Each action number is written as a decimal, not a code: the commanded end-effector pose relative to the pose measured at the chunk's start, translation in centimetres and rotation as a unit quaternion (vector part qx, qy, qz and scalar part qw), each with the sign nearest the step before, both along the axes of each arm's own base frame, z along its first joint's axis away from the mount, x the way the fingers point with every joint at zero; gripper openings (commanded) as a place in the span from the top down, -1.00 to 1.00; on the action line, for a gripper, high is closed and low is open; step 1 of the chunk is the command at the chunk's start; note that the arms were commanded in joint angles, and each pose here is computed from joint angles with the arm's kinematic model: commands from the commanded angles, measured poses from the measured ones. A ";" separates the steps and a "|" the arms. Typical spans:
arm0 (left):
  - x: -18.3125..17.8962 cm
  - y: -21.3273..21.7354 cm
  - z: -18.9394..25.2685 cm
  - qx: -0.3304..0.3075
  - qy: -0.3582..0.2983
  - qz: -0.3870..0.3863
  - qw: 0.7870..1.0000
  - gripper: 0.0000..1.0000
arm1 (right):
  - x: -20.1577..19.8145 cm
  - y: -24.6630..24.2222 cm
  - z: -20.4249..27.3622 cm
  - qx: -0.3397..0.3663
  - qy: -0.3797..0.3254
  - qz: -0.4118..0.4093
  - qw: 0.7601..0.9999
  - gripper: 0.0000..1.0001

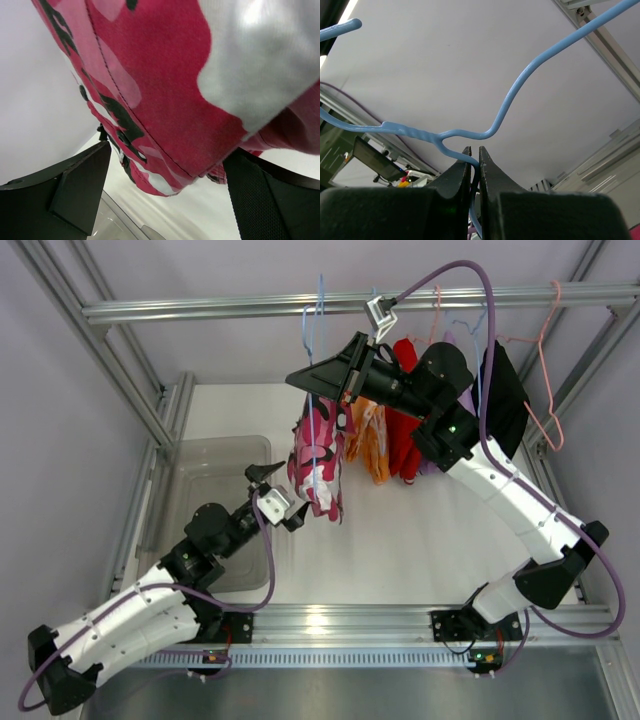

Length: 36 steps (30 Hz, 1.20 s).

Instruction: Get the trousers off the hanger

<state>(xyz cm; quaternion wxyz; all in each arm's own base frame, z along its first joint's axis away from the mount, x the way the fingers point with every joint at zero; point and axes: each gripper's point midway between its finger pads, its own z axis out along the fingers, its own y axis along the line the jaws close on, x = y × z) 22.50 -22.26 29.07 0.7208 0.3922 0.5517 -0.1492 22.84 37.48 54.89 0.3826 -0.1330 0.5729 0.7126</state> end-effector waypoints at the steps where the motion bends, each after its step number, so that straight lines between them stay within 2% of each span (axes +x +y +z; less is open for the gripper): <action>1: 0.8 0.1 2.1 -0.039 -0.019 0.023 0.999 -0.89 | -3.5 -3.8 7.1 0.084 -0.103 -0.012 0.991 1.00; 6: 1.3 0.7 2.5 -0.038 -0.029 0.043 0.998 -0.85 | -3.4 -3.8 6.8 0.083 -0.102 -0.010 0.991 1.00; 14: 3.4 0.5 5.0 -0.066 -0.053 0.082 0.993 -0.58 | -3.0 -3.3 5.6 0.074 -0.082 -0.009 0.994 1.00; 19: 2.7 -1.1 7.2 -0.090 -0.072 0.038 0.993 -0.61 | -2.7 -3.1 5.5 0.073 -0.081 -0.009 0.994 1.00; 24: 3.1 -1.0 8.1 -0.104 -0.077 0.048 0.990 -0.65 | -2.8 -3.0 5.1 0.070 -0.079 -0.007 0.994 1.00; 26: 2.9 -1.0 9.0 -0.111 -0.087 0.045 0.989 -0.58 | -2.7 -3.0 4.8 0.067 -0.079 -0.008 0.995 1.00; 30: 2.5 -0.7 11.2 -0.123 -0.097 0.040 0.987 -0.16 | -2.4 -2.8 3.7 0.055 -0.075 -0.010 0.996 1.00; 31: 2.4 -0.7 11.4 -0.118 -0.096 0.040 0.988 0.08 | -2.4 -2.8 3.6 0.053 -0.075 -0.010 0.996 1.00; 33: 2.1 -0.3 12.6 -0.124 -0.102 0.041 0.986 0.43 | -2.4 -2.7 3.1 0.049 -0.074 -0.009 0.996 1.00; 34: 2.0 -0.2 12.6 -0.121 -0.098 0.040 0.987 0.75 | -2.4 -2.7 2.9 0.047 -0.074 -0.008 0.996 1.00; 35: 1.8 0.0 13.1 -0.122 -0.100 0.040 0.987 0.97 | -2.4 -2.6 2.5 0.044 -0.072 -0.008 0.996 1.00; 36: 1.7 0.1 13.7 -0.125 -0.095 0.039 0.987 1.00 | -2.3 -2.6 2.2 0.040 -0.072 -0.009 0.997 1.00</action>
